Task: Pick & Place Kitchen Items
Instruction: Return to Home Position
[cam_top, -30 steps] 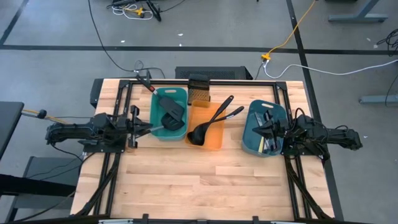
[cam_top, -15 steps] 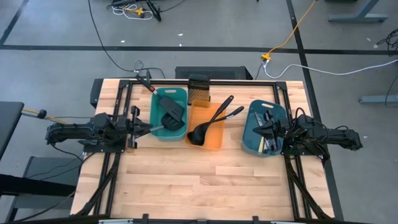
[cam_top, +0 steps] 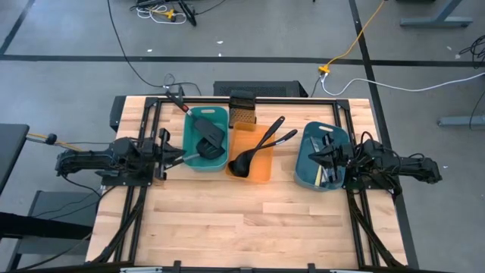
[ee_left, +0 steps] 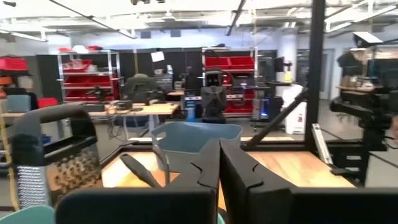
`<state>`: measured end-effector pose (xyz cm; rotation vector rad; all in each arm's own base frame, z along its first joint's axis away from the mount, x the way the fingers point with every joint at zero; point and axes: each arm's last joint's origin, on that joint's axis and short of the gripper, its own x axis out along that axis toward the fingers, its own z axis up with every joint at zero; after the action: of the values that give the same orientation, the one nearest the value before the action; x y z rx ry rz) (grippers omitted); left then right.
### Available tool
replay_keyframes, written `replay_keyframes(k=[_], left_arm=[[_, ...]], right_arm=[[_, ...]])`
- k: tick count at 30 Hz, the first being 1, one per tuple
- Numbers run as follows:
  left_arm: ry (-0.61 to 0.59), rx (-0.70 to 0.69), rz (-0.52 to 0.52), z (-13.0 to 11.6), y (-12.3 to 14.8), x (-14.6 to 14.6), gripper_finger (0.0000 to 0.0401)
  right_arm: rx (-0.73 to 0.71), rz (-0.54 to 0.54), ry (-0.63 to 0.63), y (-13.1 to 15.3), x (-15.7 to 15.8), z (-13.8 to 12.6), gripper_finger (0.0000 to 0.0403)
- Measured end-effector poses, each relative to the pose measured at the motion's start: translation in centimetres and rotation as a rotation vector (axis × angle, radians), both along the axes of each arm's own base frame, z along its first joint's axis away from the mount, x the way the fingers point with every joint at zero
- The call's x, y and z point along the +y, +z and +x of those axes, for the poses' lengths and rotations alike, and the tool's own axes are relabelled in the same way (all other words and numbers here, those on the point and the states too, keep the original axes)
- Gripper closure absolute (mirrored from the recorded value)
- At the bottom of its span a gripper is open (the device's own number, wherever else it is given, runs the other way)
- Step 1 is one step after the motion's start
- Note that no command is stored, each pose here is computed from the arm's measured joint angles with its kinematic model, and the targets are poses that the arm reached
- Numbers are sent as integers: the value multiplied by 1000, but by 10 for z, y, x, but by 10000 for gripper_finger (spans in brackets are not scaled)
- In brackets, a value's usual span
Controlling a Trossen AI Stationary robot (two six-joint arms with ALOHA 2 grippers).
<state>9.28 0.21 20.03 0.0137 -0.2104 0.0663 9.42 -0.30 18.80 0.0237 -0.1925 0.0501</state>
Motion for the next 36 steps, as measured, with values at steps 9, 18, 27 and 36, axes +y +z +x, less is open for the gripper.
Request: replay_keyframes(k=[9, 18, 27, 36], left_arm=[[34, -1, -9, 0, 0, 1, 362], [40, 9, -17, 0, -1, 1, 359], [40, 9, -17, 0, -1, 1, 360], [40, 9, -17, 0, -1, 1, 360]], right_arm=[[6, 49, 10, 0, 0, 0, 374], [3, 54, 11, 0, 0, 0, 374], [3, 54, 11, 0, 0, 0, 374], [3, 54, 11, 0, 0, 0, 374]])
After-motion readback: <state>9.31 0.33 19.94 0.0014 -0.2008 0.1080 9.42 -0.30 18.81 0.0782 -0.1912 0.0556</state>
